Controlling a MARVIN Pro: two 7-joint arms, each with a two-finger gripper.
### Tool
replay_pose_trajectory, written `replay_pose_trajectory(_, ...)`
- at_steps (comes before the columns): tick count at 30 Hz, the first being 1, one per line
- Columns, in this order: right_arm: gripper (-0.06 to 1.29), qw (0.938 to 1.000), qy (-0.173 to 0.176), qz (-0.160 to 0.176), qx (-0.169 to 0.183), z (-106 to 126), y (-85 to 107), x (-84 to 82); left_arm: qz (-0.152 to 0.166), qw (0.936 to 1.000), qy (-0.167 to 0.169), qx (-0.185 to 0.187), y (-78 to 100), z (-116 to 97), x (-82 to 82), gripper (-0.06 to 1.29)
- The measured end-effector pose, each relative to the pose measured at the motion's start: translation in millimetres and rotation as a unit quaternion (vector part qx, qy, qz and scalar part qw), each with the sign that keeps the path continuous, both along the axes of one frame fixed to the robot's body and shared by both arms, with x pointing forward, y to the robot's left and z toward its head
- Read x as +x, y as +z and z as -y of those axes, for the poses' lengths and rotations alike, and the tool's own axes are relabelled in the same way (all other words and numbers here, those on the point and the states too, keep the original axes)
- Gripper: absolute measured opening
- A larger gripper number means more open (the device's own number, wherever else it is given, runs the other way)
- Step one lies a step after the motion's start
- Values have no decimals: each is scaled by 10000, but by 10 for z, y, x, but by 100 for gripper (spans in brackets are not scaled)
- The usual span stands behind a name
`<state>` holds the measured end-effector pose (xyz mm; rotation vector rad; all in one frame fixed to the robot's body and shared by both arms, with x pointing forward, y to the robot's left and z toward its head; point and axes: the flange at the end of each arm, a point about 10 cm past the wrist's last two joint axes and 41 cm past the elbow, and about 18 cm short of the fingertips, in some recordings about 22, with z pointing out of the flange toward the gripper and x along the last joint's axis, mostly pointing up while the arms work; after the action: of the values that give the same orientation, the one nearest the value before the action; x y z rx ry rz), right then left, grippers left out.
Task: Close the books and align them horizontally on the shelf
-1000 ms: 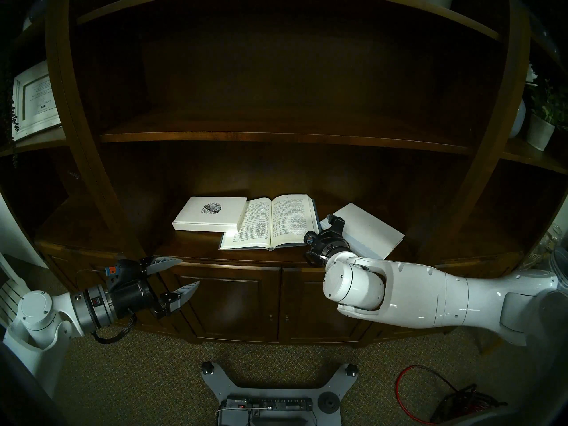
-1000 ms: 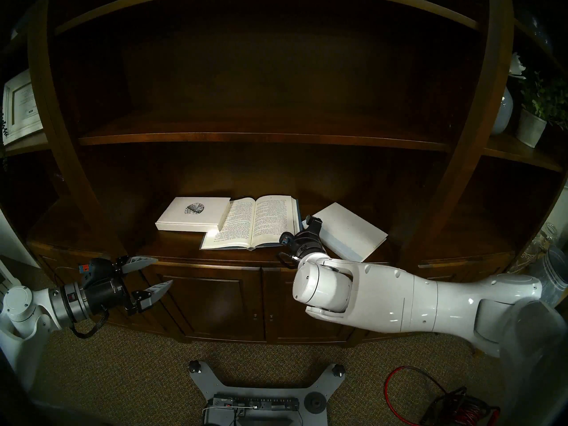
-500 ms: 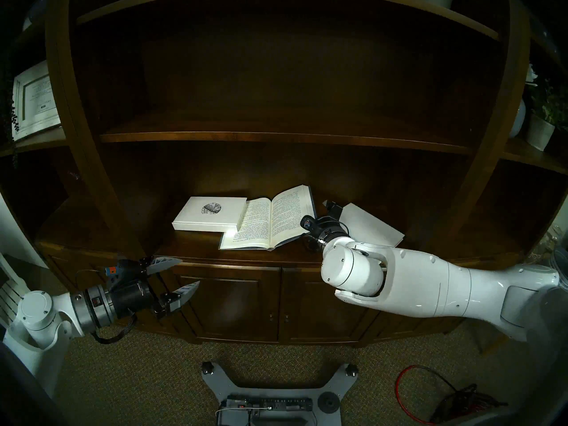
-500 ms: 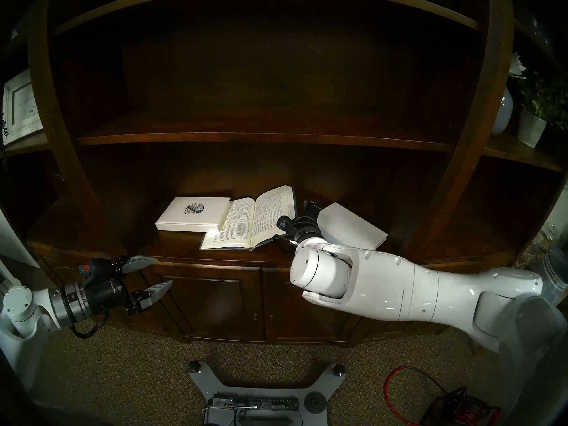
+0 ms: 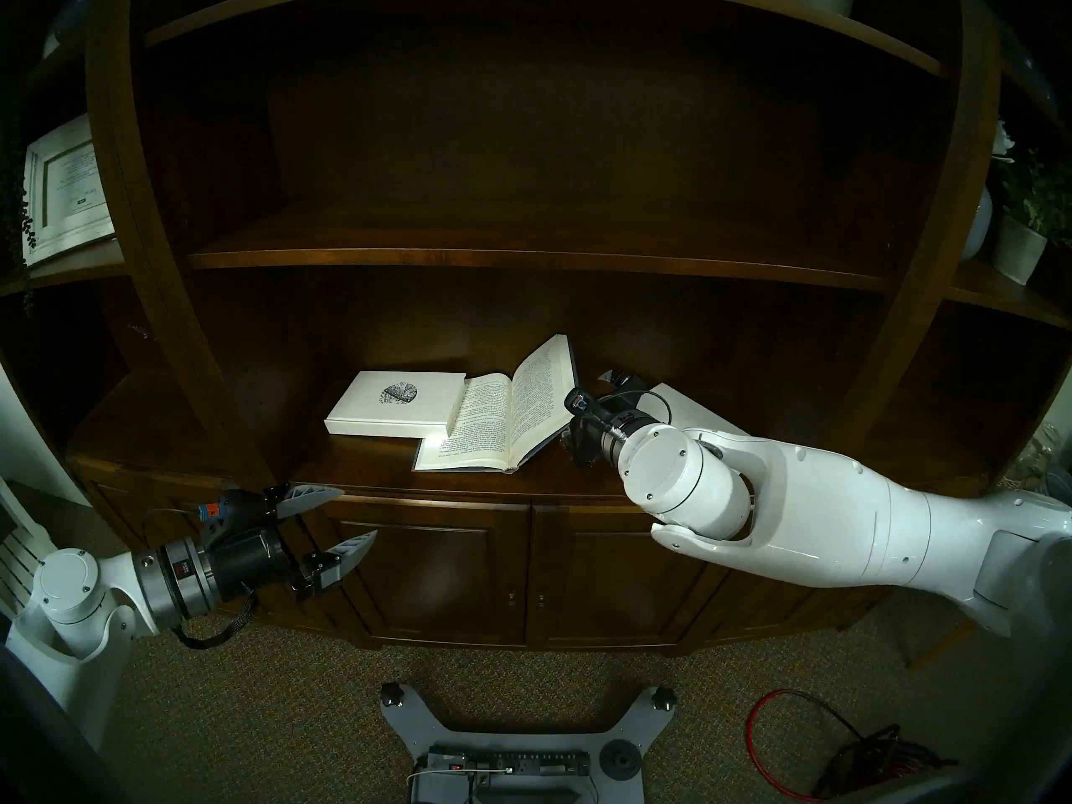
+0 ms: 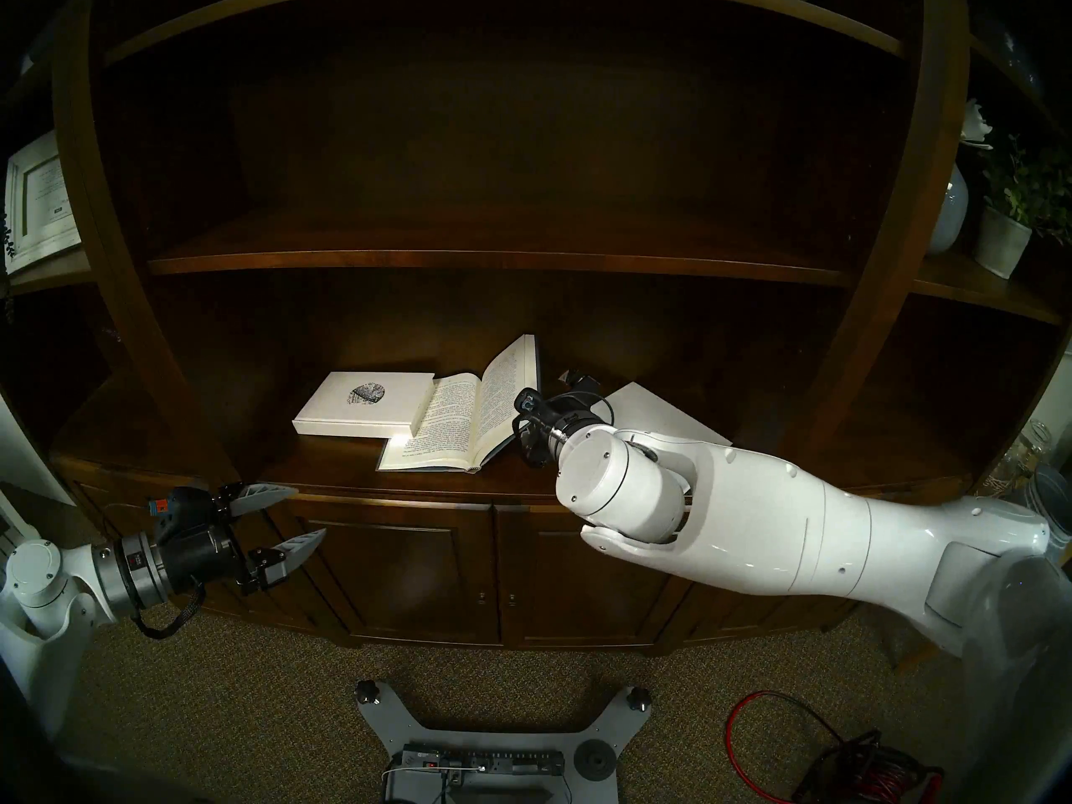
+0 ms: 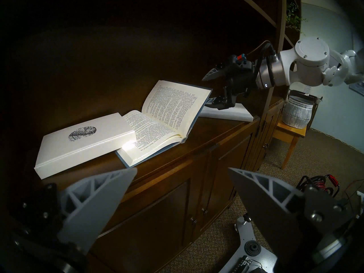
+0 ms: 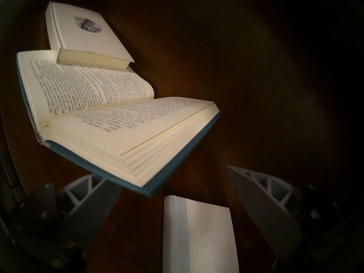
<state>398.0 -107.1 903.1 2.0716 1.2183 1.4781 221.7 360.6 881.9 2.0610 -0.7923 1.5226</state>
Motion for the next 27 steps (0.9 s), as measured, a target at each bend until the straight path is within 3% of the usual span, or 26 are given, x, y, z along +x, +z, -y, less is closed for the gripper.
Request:
replay_pose_trajectory(13, 124, 9985, -149, -291, 443, 148, 148, 63, 1, 10000, 1, -1, 0, 0, 0, 126)
replay_pose_trajectory(27, 124, 9940, 44, -826, 719, 211, 22, 240, 2, 10000, 1, 0, 2, 0, 0, 126)
